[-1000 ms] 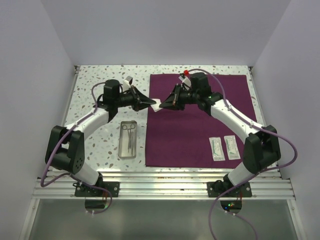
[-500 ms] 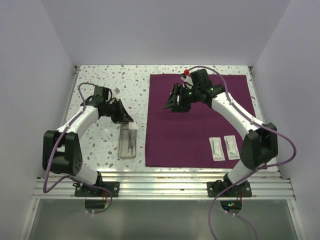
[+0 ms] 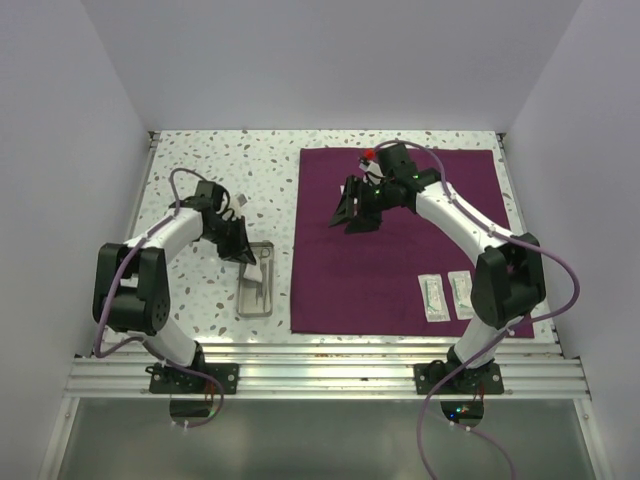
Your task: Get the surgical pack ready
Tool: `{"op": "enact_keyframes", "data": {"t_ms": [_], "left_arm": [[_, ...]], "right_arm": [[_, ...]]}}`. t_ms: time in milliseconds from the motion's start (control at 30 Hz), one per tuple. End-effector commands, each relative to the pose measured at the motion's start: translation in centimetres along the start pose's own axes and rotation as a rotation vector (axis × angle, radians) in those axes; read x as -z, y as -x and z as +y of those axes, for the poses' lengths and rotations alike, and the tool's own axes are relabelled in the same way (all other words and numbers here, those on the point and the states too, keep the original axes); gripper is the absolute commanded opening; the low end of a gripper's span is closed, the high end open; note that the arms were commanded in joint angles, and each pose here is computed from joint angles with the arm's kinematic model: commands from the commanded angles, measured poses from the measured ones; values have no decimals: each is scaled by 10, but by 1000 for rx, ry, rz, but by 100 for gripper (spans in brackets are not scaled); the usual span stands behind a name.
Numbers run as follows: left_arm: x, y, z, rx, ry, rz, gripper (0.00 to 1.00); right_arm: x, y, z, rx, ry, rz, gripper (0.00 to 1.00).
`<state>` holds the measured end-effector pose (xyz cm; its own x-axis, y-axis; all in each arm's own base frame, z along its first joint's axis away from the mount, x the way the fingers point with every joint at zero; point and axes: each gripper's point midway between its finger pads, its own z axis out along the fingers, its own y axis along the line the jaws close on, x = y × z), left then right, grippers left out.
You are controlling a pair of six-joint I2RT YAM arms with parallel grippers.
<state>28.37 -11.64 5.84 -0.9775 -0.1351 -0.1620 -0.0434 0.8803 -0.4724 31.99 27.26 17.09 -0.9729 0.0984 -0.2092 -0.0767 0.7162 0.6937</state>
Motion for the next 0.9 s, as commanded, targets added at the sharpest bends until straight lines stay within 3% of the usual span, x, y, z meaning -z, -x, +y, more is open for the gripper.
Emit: {"op": "enact_keyframes", "data": {"t_ms": [0, 533, 667, 700, 800, 867], "left_arm": [[3, 20, -14, -75, -63, -42, 0], [-27, 48, -16, -50, -104, -4, 1], [-26, 55, -8, -58, -46, -13, 24], [-24, 56, -5, -58, -21, -13, 35], [-16, 55, -1, -52, 19, -22, 51], [-8, 54, -4, -52, 25, -36, 55]], "right_arm": [[4, 4, 4, 17, 13, -4, 58], [-10, 4, -11, 9, -7, 24, 58], [-19, 7, -20, 16, -30, 25, 58], [-24, 8, -24, 12, -34, 31, 58], [-29, 22, -30, 33, -60, -3, 58], [-32, 36, -36, 41, -102, -38, 58]]}}
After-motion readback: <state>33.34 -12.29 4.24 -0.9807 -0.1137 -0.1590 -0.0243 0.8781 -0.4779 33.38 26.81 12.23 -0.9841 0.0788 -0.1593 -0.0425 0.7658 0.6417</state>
